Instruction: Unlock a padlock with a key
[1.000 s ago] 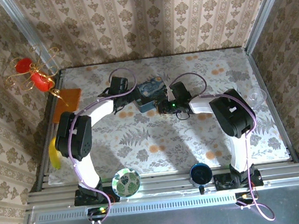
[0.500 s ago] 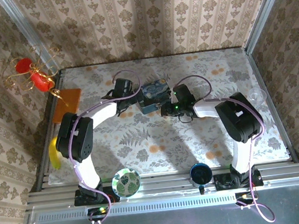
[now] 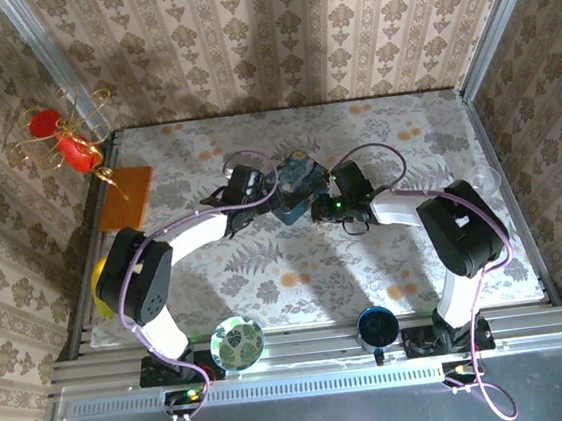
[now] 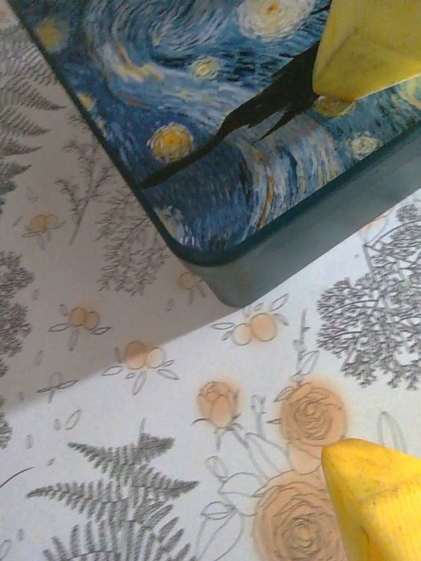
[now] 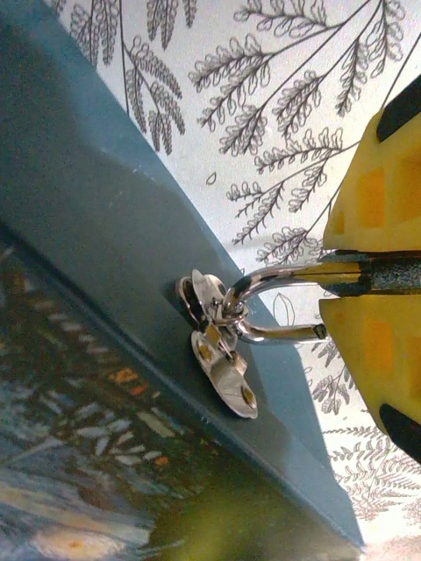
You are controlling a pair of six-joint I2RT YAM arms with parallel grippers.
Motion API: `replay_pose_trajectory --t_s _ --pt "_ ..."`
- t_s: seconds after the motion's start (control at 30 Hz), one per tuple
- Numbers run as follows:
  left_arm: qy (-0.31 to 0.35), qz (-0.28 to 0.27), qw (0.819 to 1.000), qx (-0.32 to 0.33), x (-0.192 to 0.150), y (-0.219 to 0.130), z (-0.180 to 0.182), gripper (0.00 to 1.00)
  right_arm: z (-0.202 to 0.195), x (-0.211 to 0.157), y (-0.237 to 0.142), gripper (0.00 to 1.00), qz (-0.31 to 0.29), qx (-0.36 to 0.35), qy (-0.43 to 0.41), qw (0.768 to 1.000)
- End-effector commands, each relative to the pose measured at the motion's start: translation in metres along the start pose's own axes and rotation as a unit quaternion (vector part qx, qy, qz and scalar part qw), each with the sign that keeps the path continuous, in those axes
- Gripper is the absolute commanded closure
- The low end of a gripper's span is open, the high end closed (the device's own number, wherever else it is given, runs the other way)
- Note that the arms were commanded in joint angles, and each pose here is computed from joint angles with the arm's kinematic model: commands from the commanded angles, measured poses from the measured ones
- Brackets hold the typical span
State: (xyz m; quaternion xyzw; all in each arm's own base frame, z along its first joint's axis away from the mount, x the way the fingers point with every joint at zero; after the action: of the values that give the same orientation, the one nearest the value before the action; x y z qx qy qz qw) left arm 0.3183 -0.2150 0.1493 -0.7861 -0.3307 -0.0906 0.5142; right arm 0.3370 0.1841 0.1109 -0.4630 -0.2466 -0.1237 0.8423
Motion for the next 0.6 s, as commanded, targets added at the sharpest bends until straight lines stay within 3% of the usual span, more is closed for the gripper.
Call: replay_pose_trajectory --t_s 0.0,0.23,0.4,0.57 --pt "-0.001 0.052 0.998 0.042 -0.023 -0.003 0.02 0.0 0.001 0.005 -0.011 0.96 -0.016 -0.013 -0.002 1.0" --pt "0.0 0.021 0.999 0.032 -0.005 -0.015 0.007 0.0 0.001 0.004 -0.015 0.96 -0.02 -0.015 -0.001 1.0" --pt "-0.011 0.03 0.999 0.042 -0.003 -0.004 0.01 0.01 0.002 0.005 -0.016 0.97 -0.028 -0.009 0.004 1.0" --pt "-0.027 0.041 0.997 0.06 -0.003 0.009 0.022 0.15 0.002 0.005 -0.017 0.98 -0.029 -0.01 0.01 0.999"
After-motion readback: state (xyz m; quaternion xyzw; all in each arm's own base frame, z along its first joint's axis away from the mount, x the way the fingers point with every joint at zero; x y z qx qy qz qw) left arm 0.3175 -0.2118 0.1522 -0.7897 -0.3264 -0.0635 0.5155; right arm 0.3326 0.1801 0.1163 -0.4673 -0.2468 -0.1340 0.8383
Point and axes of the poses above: each hand's point on the last joint's axis, 136 mm out from that joint toward the fingers, its own y axis out along the fingers, its own z axis along the line the jaws close on, x = y × z, the point moved 9 cm from there along -y, back along the fingers, and after that the axes turned 15 degrees about -y, right-handed, at the moved point
